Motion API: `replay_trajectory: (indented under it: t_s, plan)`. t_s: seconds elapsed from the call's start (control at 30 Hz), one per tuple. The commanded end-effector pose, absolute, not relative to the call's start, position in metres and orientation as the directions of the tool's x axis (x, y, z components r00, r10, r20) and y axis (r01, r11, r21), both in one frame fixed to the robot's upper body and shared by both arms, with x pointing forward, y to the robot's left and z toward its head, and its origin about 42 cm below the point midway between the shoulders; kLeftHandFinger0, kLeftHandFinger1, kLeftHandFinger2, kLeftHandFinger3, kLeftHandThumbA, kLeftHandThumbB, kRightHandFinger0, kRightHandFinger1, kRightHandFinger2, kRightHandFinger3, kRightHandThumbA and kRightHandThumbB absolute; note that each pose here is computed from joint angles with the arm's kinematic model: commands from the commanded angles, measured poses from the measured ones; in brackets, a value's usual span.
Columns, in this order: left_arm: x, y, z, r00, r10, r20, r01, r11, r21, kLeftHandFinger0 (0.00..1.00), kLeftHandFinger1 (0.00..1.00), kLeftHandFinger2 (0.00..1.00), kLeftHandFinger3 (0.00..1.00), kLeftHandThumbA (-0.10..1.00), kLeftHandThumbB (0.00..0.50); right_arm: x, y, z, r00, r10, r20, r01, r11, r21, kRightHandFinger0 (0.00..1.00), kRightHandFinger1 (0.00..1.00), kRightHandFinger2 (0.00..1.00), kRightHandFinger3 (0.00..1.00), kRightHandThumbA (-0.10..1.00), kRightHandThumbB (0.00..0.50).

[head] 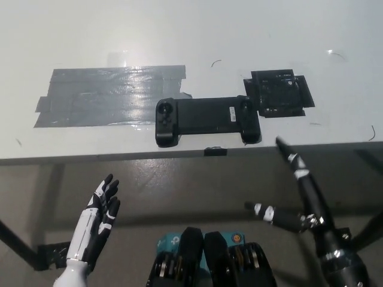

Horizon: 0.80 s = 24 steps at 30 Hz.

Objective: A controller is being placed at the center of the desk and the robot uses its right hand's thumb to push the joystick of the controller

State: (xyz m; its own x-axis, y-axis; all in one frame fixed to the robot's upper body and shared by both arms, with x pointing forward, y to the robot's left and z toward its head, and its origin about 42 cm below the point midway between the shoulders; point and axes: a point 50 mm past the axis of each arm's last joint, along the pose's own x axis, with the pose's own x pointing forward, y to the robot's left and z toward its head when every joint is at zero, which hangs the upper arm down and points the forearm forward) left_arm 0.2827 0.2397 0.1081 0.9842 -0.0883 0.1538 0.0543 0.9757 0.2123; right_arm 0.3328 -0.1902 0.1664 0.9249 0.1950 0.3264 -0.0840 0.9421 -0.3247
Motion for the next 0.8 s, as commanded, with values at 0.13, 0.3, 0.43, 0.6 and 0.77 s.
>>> replay_trajectory:
  t_s: [0.13,0.3,0.43,0.6,0.77]
  plan:
    - [0.283,0.238,0.120,0.970,-0.103,0.220,0.049,0.971,0.236,1.00,1.00,1.00,1.00,0.90,0.059,0.401,-0.192,0.241,0.891,0.122,0.438,0.020,0.952,-0.306,1.00,1.00,1.00,1.00,1.00,0.266]
    - [0.284,0.238,0.120,0.969,-0.105,0.222,0.052,0.971,0.233,1.00,1.00,1.00,1.00,0.89,0.049,0.438,-0.190,0.250,0.903,0.109,0.416,0.032,0.948,-0.318,1.00,1.00,1.00,1.00,1.00,0.308]
    - [0.285,0.238,0.122,0.969,-0.105,0.222,0.052,0.971,0.232,1.00,1.00,1.00,1.00,0.89,0.049,0.468,-0.186,0.256,0.923,0.102,0.370,0.038,0.935,-0.353,1.00,1.00,1.00,1.00,1.00,0.348]
    - [0.286,0.236,0.124,0.970,-0.103,0.221,0.050,0.972,0.231,1.00,1.00,1.00,1.00,0.89,0.056,0.486,-0.176,0.257,0.938,0.098,0.332,0.031,0.931,-0.364,1.00,1.00,1.00,1.00,1.00,0.348]
    - [0.288,0.237,0.126,0.967,-0.107,0.231,0.050,0.970,0.239,1.00,1.00,1.00,1.00,0.90,0.052,0.504,-0.167,0.256,0.956,0.087,0.281,0.024,0.929,-0.369,1.00,1.00,1.00,1.00,1.00,0.348]
